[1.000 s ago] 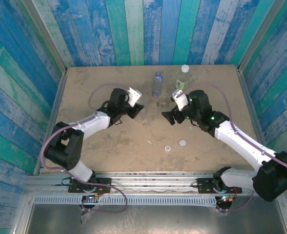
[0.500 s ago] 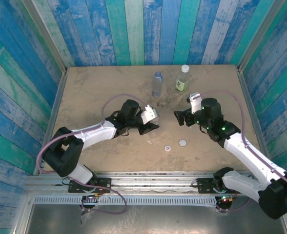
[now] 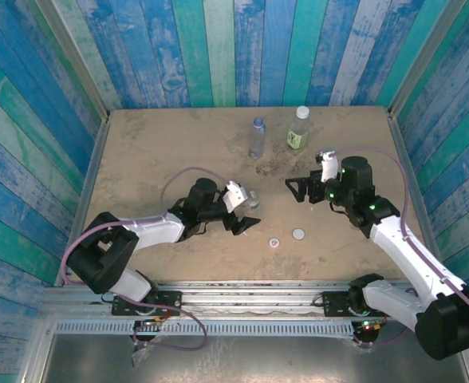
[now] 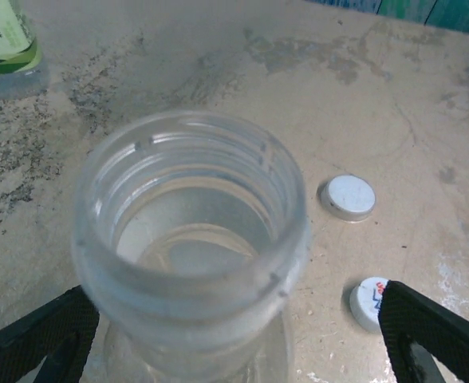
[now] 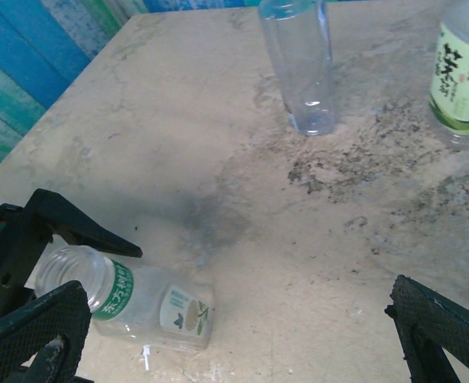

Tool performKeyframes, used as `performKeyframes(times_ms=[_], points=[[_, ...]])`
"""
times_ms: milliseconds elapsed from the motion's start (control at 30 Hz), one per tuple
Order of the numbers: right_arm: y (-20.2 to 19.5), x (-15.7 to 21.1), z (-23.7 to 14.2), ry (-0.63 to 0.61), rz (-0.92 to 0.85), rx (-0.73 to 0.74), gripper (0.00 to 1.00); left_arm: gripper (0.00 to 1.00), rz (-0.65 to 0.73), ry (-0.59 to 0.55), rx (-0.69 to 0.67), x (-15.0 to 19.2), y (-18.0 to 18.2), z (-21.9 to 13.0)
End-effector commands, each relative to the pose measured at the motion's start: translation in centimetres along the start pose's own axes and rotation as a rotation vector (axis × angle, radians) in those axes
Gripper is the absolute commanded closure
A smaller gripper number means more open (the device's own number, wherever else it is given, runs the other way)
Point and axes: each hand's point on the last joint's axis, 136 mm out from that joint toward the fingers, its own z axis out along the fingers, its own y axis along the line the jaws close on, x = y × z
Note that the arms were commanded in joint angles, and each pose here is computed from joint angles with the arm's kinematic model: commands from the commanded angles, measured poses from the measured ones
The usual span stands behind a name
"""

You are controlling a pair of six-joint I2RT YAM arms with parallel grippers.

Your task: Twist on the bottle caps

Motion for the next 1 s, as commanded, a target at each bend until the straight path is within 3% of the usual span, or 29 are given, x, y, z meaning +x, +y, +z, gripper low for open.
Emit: performKeyframes(times_ms=[0, 400, 800, 967], points=[[0.6, 0.3, -0.3, -0.012, -0.041, -0.034, 0.00, 0.06, 0.067, -0.223, -0.037, -4.9, -0.2, -1.9], [0.6, 1.1, -0.7, -0.057, -0.155, -0.032, 0.00, 0.06, 0.092, -0.381, -0.100, -1.9, -0.5, -2.9], [-0.3, 2.7, -0.4, -0.042, -0.170, 0.003, 0.00, 0.06, 0.108, -0.317, -0.030, 0.7, -0.1, 0.3], [-0.3, 2.6, -0.6, -0.042, -0.177, 0.008, 0.00, 0.02, 0.094, -0.304, -0.018, 1.3, 0.5, 1.0]])
